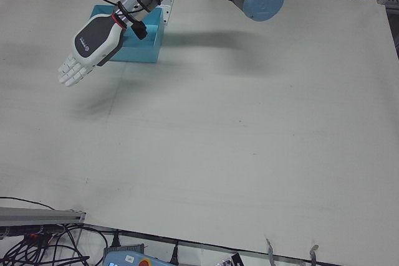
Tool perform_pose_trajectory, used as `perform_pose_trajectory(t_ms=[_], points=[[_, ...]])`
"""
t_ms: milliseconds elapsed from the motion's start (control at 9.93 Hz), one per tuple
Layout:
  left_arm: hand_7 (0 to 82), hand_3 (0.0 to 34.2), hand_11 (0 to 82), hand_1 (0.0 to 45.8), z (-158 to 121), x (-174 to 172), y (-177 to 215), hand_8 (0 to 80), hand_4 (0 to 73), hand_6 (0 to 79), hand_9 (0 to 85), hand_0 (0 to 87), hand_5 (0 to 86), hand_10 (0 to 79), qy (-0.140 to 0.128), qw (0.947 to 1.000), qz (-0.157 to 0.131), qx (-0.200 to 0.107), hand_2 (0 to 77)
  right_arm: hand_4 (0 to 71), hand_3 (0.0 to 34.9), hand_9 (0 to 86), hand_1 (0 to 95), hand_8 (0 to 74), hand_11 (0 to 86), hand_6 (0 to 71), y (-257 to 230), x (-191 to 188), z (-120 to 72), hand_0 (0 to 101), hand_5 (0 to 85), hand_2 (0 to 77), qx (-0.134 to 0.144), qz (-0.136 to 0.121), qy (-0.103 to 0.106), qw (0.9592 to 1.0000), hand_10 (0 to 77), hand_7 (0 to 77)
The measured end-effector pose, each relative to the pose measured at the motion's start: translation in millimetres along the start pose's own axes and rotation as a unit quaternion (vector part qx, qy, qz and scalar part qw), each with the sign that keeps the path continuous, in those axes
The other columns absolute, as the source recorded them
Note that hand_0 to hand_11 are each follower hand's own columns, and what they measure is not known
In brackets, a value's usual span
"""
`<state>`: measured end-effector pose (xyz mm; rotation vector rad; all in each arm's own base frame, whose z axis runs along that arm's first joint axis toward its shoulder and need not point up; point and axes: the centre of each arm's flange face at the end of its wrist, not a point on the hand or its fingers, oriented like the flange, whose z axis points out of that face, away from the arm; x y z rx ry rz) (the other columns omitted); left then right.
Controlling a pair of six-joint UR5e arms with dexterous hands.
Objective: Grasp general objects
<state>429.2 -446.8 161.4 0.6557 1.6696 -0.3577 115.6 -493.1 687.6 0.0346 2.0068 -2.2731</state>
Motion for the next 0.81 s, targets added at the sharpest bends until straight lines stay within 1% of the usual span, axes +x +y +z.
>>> perform_pose_trajectory(t_ms=[201,403,604,806], points=[[7.6,0.0,0.5,0.0,4.0,-6.1,-23.4,1.1,0.0,1.1,1.1,44.5,2.2,0.5,0.007,0.9996,-0.014,0.022,1.6,0.0,0.0,0.5,5.4,0.0,0.5,0.0,0.5,-0.1,0.1,0,0.5,1.6,0.0,0.0,0.0,1.0,0.0,0.0],[8.2,0.0,0.5,0.0,11.5,-12.0,-33.8,1.1,0.0,1.1,1.1,44.6,2.2,0.5,0.015,0.9987,-0.022,0.044,1.6,0.0,0.0,0.5,5.4,0.0,0.5,0.0,0.9,-0.5,0.1,0,0.5,1.6,-0.001,0.0,0.0,1.0,0.0,0.0],[7.6,0.0,0.5,0.5,27.3,-26.1,-45.8,1.1,0.0,1.1,1.1,45.1,2.2,0.5,0.024,0.9966,-0.043,0.066,1.1,0.0,0.0,1.1,5.4,0.0,0.5,0.0,1.0,-1.1,-0.1,0,0.5,1.6,-0.001,0.0,-0.001,1.0,0.0,0.0],[8.2,0.0,0.5,0.5,32.1,-41.2,-75.9,1.1,0.0,1.1,1.1,45.3,2.7,0.5,0.031,0.9939,-0.053,0.092,1.6,0.0,0.0,0.5,5.4,0.0,0.5,0.0,0.0,-1.3,-0.6,0,0.5,1.6,0.0,0.0,-0.001,1.0,0.0,0.0]])
